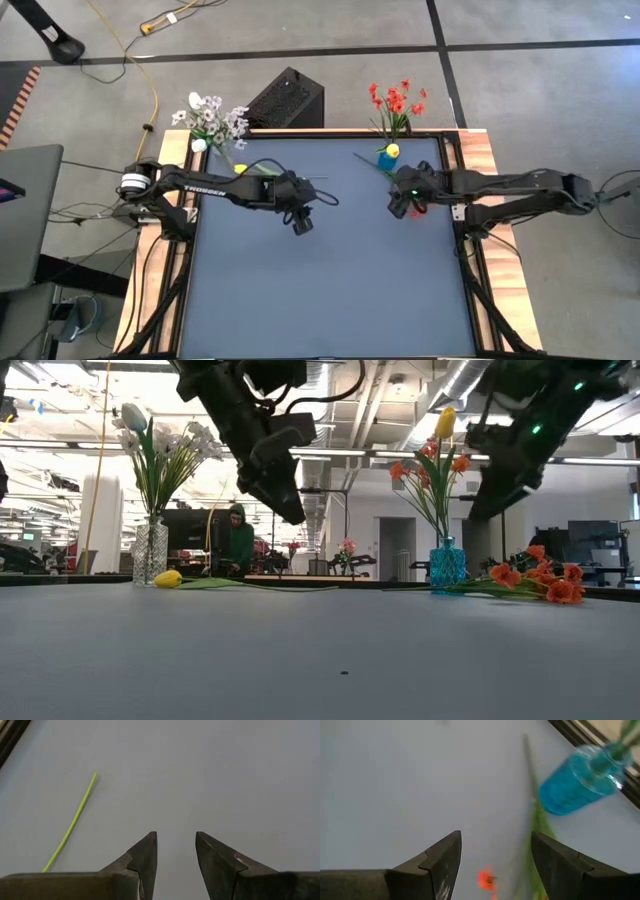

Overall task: Sort flowers into vase by color
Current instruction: Put the orange flowers into the blue vase

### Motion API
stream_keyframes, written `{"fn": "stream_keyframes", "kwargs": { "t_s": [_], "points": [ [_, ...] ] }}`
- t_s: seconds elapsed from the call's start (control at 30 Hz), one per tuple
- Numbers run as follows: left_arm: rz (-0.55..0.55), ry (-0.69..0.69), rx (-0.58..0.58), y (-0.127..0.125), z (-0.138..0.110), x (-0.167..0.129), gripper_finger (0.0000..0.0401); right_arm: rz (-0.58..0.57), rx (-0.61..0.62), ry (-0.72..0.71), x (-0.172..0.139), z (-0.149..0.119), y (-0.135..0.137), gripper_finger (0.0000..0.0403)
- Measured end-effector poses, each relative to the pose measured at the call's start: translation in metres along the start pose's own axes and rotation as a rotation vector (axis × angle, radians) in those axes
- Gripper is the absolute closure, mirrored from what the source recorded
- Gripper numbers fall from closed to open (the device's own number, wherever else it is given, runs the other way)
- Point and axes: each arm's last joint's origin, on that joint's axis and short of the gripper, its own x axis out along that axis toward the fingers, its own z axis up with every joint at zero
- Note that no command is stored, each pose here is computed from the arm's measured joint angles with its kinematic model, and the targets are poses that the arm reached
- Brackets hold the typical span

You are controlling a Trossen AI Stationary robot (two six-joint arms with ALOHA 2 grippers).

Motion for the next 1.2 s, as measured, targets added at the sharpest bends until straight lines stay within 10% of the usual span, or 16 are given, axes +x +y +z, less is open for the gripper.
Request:
{"fn": "stream_keyframes", "kwargs": {
  "t_s": [0.63, 1.07, 1.2],
  "points": [
    [-0.008, 0.029, -0.091, -0.007, -0.004, -0.002, 0.0278, -0.129, 0.094, 0.311, 0.105, -0.001, -0.039, 0.0148],
    [-0.023, 0.030, -0.094, -0.019, -0.007, -0.005, 0.0278, 0.034, 0.002, 0.433, 0.097, -0.014, -0.014, 0.0374],
    [-0.068, 0.033, -0.056, -0.021, -0.007, -0.005, 0.0278, 0.138, -0.072, 0.348, 0.073, -0.011, 0.007, 0.0377]
  ]
}}
